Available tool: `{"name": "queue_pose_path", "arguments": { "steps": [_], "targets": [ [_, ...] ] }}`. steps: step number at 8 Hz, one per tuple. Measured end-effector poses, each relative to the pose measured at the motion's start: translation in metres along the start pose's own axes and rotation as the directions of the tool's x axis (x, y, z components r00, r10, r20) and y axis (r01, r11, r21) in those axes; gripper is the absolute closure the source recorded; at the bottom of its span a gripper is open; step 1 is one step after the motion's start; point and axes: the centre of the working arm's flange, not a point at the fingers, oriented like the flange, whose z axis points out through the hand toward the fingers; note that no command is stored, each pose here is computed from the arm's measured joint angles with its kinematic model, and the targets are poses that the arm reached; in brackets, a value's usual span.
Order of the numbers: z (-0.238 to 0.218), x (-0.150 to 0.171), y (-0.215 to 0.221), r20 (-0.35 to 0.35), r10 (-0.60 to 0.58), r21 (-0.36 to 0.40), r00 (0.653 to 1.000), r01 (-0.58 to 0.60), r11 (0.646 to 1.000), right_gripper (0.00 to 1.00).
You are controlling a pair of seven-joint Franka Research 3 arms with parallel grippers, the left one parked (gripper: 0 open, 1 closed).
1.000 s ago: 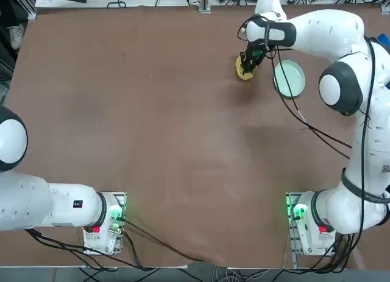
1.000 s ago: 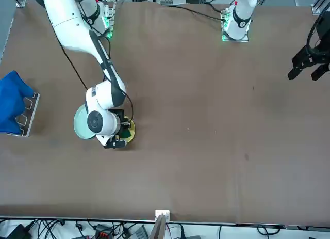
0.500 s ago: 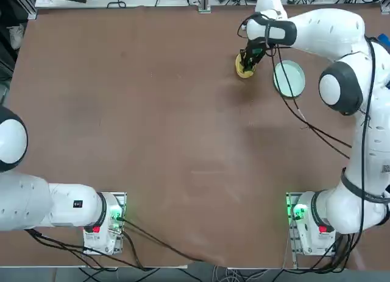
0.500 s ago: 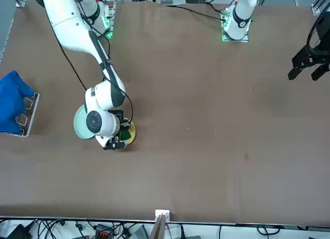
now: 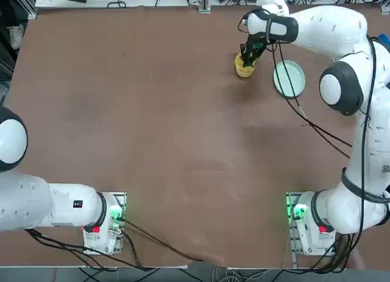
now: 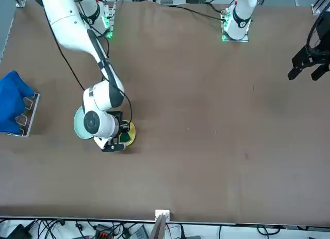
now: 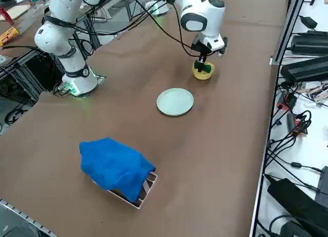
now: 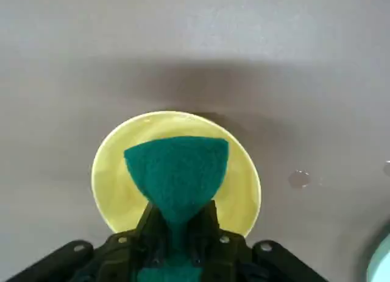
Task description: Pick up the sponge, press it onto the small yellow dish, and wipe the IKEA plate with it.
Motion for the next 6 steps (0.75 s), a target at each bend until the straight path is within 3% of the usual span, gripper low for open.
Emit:
{"name": "queue_pose_path", "arguments": {
  "steps": [6],
  "targets": [
    [-0.088, -0.029, 0.009, 0.063, 0.005, -0.019, 0.998, -0.004, 1.000, 0.78]
  ]
}}
